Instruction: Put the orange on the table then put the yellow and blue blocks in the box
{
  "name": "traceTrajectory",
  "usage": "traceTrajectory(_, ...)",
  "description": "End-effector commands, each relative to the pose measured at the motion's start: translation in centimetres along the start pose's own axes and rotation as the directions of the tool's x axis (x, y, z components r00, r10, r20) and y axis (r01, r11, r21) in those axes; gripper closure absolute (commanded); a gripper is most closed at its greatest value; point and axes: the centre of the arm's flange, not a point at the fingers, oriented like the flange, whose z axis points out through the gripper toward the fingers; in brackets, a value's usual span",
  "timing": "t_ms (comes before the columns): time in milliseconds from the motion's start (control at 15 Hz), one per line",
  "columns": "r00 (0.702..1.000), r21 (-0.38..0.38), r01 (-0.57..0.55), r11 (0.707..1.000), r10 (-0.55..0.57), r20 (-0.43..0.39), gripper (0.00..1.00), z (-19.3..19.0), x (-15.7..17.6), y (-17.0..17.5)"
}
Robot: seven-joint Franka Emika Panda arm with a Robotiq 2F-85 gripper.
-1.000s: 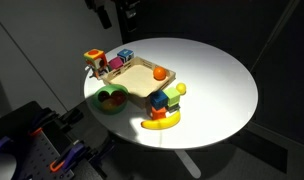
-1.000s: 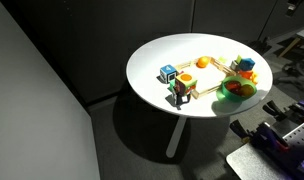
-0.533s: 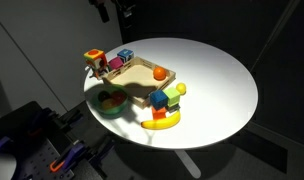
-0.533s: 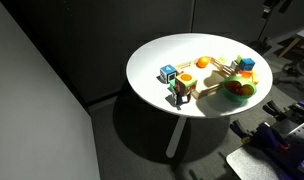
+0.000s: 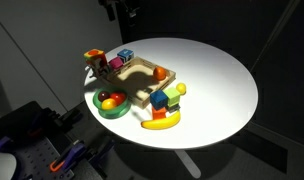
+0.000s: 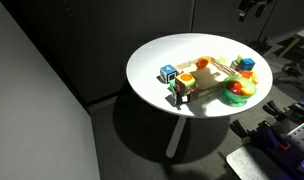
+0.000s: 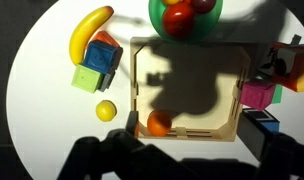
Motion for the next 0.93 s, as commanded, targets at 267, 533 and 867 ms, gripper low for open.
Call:
traceTrajectory(267, 0.995, -0.007, 0.003, 1.000, -0.002, 0.103, 0.00, 2.5, 6.6, -1.8)
traceTrajectory(533, 0.995, -0.003, 0.017, 1.000, -0.016, 0.102, 0.00, 3.5, 5.6, -1.8)
traceTrajectory(867, 0.995, -0.004, 0.017, 1.000, -0.016, 0.103, 0.00, 3.5, 5.8, -1.8)
